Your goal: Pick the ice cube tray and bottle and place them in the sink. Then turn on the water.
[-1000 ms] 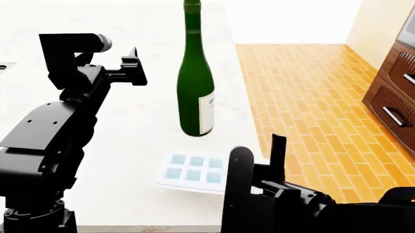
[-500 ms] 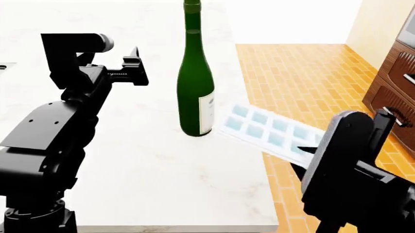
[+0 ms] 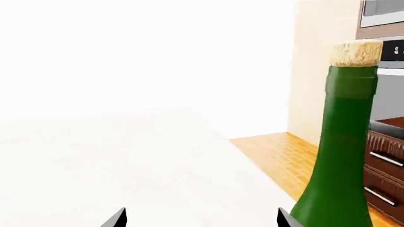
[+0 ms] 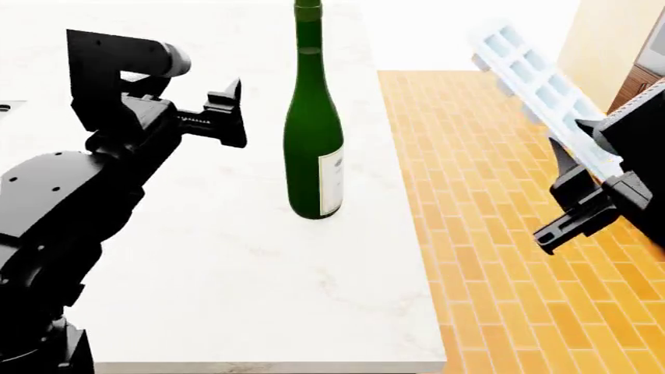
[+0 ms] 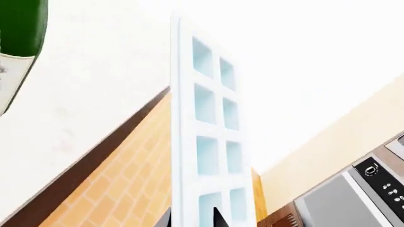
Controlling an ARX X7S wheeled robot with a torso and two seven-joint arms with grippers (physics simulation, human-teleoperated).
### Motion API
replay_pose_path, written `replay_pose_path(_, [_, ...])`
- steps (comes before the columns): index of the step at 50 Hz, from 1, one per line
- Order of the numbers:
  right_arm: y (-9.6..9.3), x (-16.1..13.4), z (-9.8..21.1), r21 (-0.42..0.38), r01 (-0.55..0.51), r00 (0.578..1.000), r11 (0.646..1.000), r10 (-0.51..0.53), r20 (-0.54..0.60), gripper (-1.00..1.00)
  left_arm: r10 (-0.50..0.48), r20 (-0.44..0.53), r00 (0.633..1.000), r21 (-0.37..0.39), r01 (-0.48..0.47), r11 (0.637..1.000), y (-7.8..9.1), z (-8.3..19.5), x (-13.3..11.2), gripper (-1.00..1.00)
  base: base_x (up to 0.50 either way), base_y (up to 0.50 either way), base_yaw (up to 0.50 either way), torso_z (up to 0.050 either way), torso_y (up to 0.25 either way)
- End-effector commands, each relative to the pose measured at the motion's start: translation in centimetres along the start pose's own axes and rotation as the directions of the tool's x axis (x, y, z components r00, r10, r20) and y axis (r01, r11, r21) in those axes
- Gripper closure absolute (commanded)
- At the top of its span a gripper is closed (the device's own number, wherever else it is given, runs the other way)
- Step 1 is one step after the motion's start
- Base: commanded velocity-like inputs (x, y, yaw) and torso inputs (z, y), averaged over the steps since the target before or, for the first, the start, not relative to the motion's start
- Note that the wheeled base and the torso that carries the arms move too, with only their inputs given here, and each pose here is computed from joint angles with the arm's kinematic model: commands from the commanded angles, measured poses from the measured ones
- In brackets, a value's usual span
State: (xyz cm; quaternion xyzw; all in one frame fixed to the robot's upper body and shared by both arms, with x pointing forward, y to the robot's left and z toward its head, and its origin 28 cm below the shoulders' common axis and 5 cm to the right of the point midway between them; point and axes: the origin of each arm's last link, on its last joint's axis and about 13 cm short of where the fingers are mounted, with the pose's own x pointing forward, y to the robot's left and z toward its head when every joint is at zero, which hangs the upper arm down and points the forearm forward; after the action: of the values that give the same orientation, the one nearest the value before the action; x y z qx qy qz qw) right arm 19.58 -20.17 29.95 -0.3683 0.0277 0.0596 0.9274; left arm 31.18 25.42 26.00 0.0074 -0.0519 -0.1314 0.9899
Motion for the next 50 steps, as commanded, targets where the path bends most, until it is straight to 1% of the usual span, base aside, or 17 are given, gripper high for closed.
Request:
replay_pose_path(1, [-1.1, 2.5, -0.3, 0.126, 0.131, 0.991, 0.983, -0.134, 0.02, 1.0, -0.132, -0.099, 0.986, 0.021, 0.135, 0.991, -0.4, 3.0, -1.7, -1.0, 0.0, 0.0, 0.0, 0.0, 0.0])
replay_pose_path(3, [-1.1, 2.8, -0.3, 0.155, 0.14, 0.989, 0.978, -0.146, 0.029, 1.0, -0.157, -0.129, 0.979, 0.019, 0.16, 0.987, -0.6, 3.7, -1.9, -1.0, 0.0, 0.0, 0.0, 0.0, 0.0])
replay_pose_path(8, [-1.0, 3.2, -0.4, 0.168, 0.155, 0.985, 0.973, -0.166, 0.05, 1.0, -0.196, -0.186, 0.963, 0.001, 0.2, 0.98, -1.1, 5.8, -1.4, -1.0, 0.0, 0.0, 0.0, 0.0, 0.0])
replay_pose_path(12, [-0.9, 3.6, -0.7, 0.2, 0.178, 0.979, 0.964, -0.194, 0.064, 1.0, -0.24, -0.215, 0.947, -0.004, 0.245, 0.97, -1.8, 7.3, -1.0, -1.0, 0.0, 0.0, 0.0, 0.0, 0.0])
replay_pose_path(17, [-0.7, 3.7, -1.2, 0.248, 0.184, 0.975, 0.951, -0.208, 0.076, 1.0, -0.285, -0.255, 0.924, -0.001, 0.295, 0.956, -2.8, 8.4, -0.2, -1.0, 0.0, 0.0, 0.0, 0.0, 0.0])
replay_pose_path(21, [-0.6, 3.7, -1.3, 0.246, 0.182, 0.974, 0.952, -0.208, 0.086, 1.0, -0.313, -0.271, 0.91, 0.001, 0.325, 0.946, -3.5, 8.9, 0.4, -1.0, 0.0, 0.0, 0.0, 0.0, 0.0])
replay_pose_path(27, [-0.7, 3.7, -1.0, 0.242, 0.173, 0.975, 0.955, -0.201, 0.099, 1.0, -0.323, -0.275, 0.906, -0.006, 0.334, 0.943, -3.7, 9.2, 1.3, -1.0, 0.0, 0.0, 0.0, 0.0, 0.0])
replay_pose_path(38, [-0.6, 3.7, -0.9, 0.251, 0.172, 0.973, 0.953, -0.204, 0.107, 1.0, -0.31, -0.273, 0.911, -0.011, 0.319, 0.948, -3.9, 8.9, 3.5, -1.0, 0.0, 0.0, 0.0, 0.0, 0.0])
replay_pose_path(43, [-0.6, 3.8, -1.0, 0.255, 0.172, 0.974, 0.952, -0.203, 0.101, 1.0, -0.307, -0.275, 0.911, -0.014, 0.315, 0.949, -4.0, 8.8, 4.4, -1.0, 0.0, 0.0, 0.0, 0.0, 0.0])
replay_pose_path(50, [-0.6, 3.9, -1.0, 0.259, 0.173, 0.974, 0.95, -0.203, 0.096, 1.0, -0.31, -0.3, 0.902, -0.012, 0.322, 0.947, -4.3, 8.0, 5.8, -1.0, 0.0, 0.0, 0.0, 0.0, 0.0])
